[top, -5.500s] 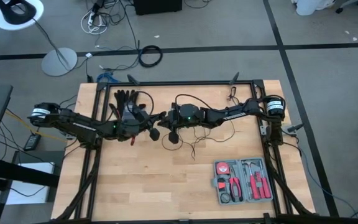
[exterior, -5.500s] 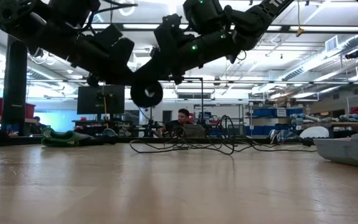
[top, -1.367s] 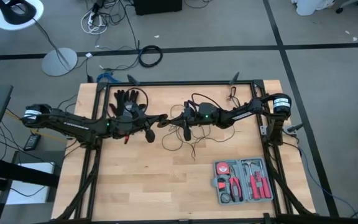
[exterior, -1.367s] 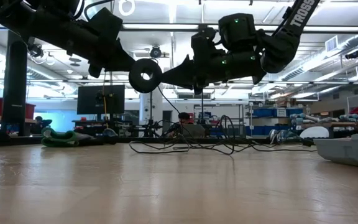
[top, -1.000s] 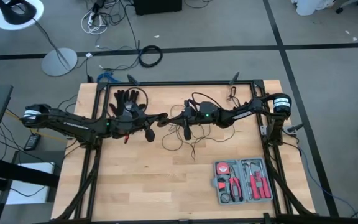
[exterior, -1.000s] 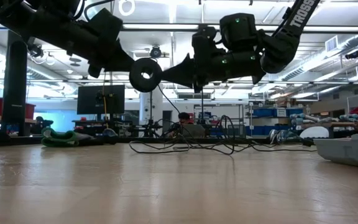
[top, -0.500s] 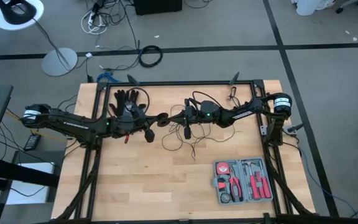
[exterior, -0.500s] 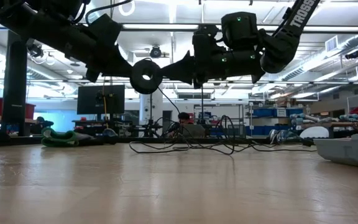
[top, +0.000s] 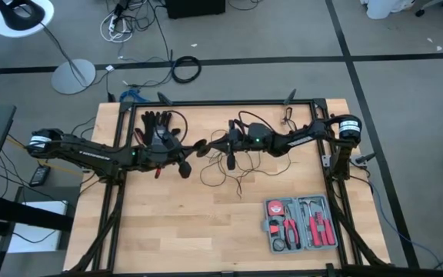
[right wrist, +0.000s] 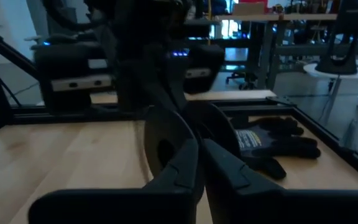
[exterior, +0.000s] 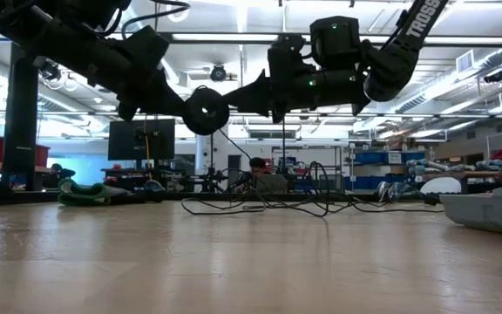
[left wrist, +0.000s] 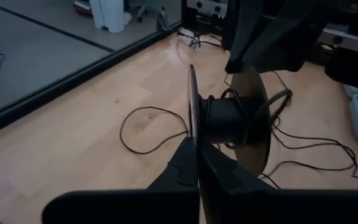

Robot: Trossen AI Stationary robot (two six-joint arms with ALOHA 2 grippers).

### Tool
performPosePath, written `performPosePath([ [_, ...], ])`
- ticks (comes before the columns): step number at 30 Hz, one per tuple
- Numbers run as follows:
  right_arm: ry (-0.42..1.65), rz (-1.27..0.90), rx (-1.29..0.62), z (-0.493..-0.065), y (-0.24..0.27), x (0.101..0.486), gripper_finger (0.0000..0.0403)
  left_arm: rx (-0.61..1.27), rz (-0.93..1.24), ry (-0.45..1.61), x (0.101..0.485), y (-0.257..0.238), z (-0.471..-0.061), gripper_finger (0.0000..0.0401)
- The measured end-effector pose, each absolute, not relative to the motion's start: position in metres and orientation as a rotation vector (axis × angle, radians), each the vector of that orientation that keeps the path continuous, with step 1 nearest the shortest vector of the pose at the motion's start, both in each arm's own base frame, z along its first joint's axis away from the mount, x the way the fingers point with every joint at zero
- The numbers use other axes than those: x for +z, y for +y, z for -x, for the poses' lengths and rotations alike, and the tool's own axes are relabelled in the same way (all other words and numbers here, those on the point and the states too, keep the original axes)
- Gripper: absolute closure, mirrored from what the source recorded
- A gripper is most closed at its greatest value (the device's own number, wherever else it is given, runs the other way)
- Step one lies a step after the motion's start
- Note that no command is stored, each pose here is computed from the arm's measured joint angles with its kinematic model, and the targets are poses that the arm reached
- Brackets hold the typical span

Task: Coil cords
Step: Coil the black wire

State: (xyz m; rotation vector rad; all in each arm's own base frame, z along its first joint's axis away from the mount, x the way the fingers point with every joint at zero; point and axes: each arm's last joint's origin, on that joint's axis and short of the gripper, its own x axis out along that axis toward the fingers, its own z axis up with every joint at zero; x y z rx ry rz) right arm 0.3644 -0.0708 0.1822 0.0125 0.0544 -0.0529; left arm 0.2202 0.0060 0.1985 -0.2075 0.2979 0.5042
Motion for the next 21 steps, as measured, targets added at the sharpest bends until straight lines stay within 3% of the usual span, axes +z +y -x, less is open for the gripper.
performPosePath([
  [9, 0.237, -0.12, -0.113, -0.344, -0.083, 0.187, 0.0365, 0.557, 0.193, 0.325, 0.2, 0.007, -0.213, 0.0401],
  [16, 0.445, -0.106, -0.192, -0.309, -0.075, 0.207, 0.0383, 0.58, 0.186, 0.328, 0.2, 0.008, -0.211, 0.0401],
  [21, 0.476, -0.114, -0.2, -0.297, -0.062, 0.201, 0.0394, 0.585, 0.187, 0.319, 0.201, 0.008, -0.212, 0.0401],
])
